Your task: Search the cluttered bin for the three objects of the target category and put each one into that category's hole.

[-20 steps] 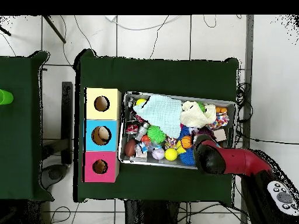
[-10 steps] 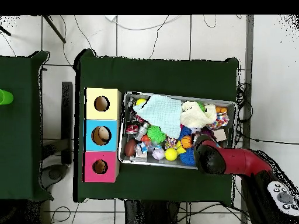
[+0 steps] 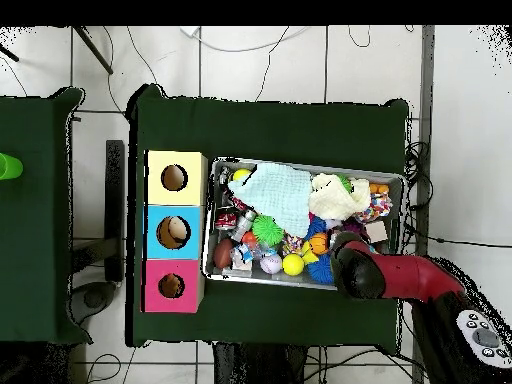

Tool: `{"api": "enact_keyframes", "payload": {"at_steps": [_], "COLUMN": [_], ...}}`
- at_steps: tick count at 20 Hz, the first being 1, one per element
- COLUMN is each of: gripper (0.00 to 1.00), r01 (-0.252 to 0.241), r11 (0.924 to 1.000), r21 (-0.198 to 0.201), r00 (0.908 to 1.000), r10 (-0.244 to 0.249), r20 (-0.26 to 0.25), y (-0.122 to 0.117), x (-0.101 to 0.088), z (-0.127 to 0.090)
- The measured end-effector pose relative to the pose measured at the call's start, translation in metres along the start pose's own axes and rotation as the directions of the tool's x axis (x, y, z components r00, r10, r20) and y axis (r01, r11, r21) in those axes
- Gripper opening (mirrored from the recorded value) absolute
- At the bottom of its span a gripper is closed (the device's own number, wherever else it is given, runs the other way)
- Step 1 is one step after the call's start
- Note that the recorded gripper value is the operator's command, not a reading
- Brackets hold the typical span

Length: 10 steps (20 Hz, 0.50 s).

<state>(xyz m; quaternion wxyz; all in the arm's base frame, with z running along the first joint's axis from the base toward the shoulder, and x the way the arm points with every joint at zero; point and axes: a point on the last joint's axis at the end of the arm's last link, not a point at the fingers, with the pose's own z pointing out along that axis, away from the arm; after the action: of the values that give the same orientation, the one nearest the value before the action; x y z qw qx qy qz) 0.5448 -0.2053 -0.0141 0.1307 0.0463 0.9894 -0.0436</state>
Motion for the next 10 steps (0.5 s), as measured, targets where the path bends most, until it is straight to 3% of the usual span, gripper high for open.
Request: {"api": "enact_keyframes", "payload": {"at_steps": [7, 10], "gripper": [0.0, 0.0], "r01": [-0.007, -0.037], "r11": [1.0, 0.9992], "r21": [0.006, 0.015], "r00": [1.0, 0.9988], "r10": [0.007, 0.037], "r20": [0.007, -0.032], "y": [-0.002, -0.001], "x": [-0.01, -0.023], "z": [-0.011, -0.026]}}
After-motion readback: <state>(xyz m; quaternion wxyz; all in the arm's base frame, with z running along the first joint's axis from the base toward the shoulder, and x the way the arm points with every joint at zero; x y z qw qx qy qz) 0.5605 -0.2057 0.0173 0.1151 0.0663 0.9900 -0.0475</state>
